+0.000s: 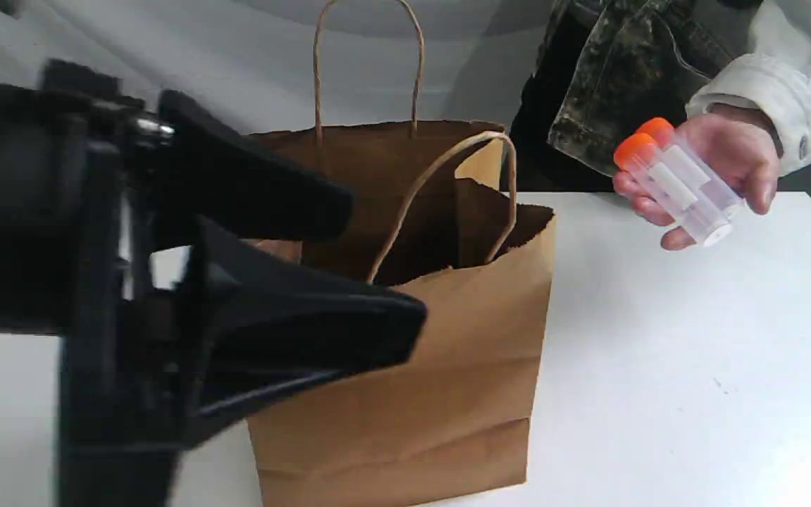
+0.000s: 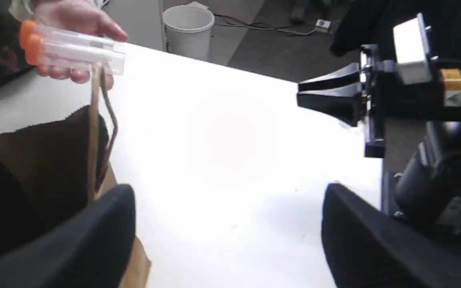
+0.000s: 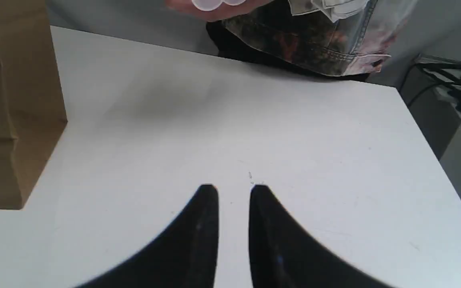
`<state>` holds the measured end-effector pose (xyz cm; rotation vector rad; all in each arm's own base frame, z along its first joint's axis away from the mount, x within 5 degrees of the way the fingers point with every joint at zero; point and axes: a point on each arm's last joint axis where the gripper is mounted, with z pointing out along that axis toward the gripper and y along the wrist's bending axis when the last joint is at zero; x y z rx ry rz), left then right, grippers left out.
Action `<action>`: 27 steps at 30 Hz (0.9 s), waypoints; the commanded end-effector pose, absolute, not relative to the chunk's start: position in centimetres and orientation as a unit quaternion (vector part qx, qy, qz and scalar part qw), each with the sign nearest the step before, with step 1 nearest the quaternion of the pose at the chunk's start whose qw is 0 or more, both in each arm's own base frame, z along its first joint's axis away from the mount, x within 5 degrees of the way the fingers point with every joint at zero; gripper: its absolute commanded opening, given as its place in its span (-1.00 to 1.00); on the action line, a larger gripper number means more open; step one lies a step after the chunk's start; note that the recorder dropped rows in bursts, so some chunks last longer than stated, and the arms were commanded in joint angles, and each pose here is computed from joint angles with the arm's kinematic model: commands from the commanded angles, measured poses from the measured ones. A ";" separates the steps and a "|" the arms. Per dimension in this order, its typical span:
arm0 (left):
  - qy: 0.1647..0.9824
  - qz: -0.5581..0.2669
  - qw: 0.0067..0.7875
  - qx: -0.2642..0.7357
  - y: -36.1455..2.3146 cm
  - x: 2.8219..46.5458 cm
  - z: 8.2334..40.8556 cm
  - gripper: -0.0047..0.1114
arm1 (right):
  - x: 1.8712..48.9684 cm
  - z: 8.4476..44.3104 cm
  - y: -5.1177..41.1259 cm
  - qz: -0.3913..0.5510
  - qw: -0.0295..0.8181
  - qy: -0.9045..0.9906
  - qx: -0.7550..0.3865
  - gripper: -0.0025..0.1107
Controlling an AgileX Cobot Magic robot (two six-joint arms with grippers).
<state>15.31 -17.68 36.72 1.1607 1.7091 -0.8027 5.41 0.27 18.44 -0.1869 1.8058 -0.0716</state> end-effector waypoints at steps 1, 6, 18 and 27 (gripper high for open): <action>0.692 -0.299 0.490 0.438 -18.6 16.3 37.0 0.24 | 5.4 18.4 0.2 -0.031 0.618 0.782 -0.075 -0.69; 0.704 -0.269 0.518 0.404 -19.2 18.2 36.3 0.24 | 5.4 18.4 0.2 -0.031 0.618 0.782 -0.075 -0.69; 0.715 -0.276 0.490 0.415 -20.7 19.6 35.5 0.23 | 5.4 18.4 0.2 -0.031 0.618 0.782 -0.076 -0.69; 0.716 -0.277 0.487 0.417 -21.5 20.4 35.5 -0.39 | 5.4 18.4 0.2 -0.031 0.618 0.782 -0.076 -0.69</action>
